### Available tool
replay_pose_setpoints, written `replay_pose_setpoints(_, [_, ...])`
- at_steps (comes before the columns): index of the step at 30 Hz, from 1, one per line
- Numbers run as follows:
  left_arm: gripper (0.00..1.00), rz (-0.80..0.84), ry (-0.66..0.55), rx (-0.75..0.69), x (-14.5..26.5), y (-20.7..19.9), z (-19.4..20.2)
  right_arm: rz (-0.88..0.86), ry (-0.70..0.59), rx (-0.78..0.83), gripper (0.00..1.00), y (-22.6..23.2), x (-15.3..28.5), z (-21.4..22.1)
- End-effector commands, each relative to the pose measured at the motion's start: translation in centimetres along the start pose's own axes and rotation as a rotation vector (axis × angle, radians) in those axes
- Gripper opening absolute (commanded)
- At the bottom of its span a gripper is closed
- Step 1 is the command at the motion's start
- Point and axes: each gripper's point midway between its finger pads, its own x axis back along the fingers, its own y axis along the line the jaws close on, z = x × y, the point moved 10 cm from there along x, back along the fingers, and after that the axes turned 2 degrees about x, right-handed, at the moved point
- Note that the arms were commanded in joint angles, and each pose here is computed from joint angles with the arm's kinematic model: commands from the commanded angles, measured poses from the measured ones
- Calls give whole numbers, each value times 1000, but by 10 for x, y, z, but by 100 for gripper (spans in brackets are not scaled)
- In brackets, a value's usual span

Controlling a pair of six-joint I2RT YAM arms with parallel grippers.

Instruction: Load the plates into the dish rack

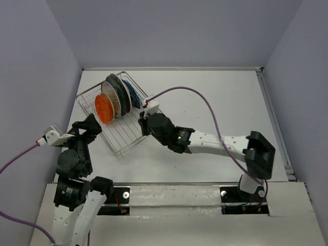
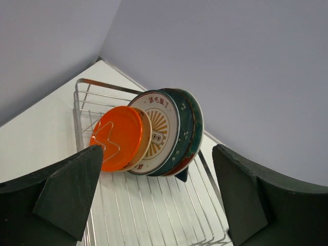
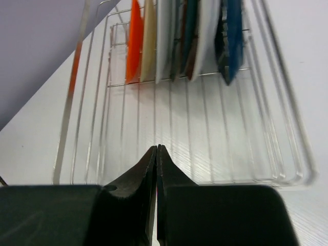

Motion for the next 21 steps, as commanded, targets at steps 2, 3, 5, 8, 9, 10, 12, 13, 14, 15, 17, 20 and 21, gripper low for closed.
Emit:
replay_pose_setpoints(2, [99,190,42,-48,-6,-17,6,113,-206,-23,7,-42,84,-48])
replay_pose_setpoints(3, [99,245,71,-54,-5,-21,10,175,-184,-5,7,-58,95,-29])
replay_pose_setpoints(5, [99,290,100,-64,-7,-26,15,221,-207,-18,7,-77,120,-24])
replay_pose_setpoints(8, [99,319,124,-75,-9,-28,19,312,-264,-75,8,-115,165,-9])
replay_pose_setpoints(9, [99,322,125,-76,-9,-28,19,331,-274,-97,9,-123,175,-3])
replay_pose_setpoints(10, [99,324,118,-78,-9,-28,19,370,-308,-129,10,-138,194,5])
replay_pose_setpoints(12, [99,329,118,-86,-9,-28,20,403,-374,-214,18,-154,218,8])
replay_pose_setpoints(13, [99,329,111,-88,-9,-28,19,415,-386,-228,21,-160,224,13])
replay_pose_setpoints(14, [99,333,101,-87,-9,-27,18,436,-376,-220,27,-167,226,29])
replay_pose_setpoints(15, [99,334,99,-92,-9,-27,19,467,-420,-262,47,-175,236,28])
replay_pose_setpoints(17, [99,337,79,-102,-8,-26,16,541,-426,-273,67,-185,243,39])
replay_pose_setpoints(20, [99,333,69,-120,-9,-26,15,612,-441,-291,100,-196,256,41])
replay_pose_setpoints(21, [99,327,66,-121,-10,-26,14,624,-455,-315,100,-198,259,40])
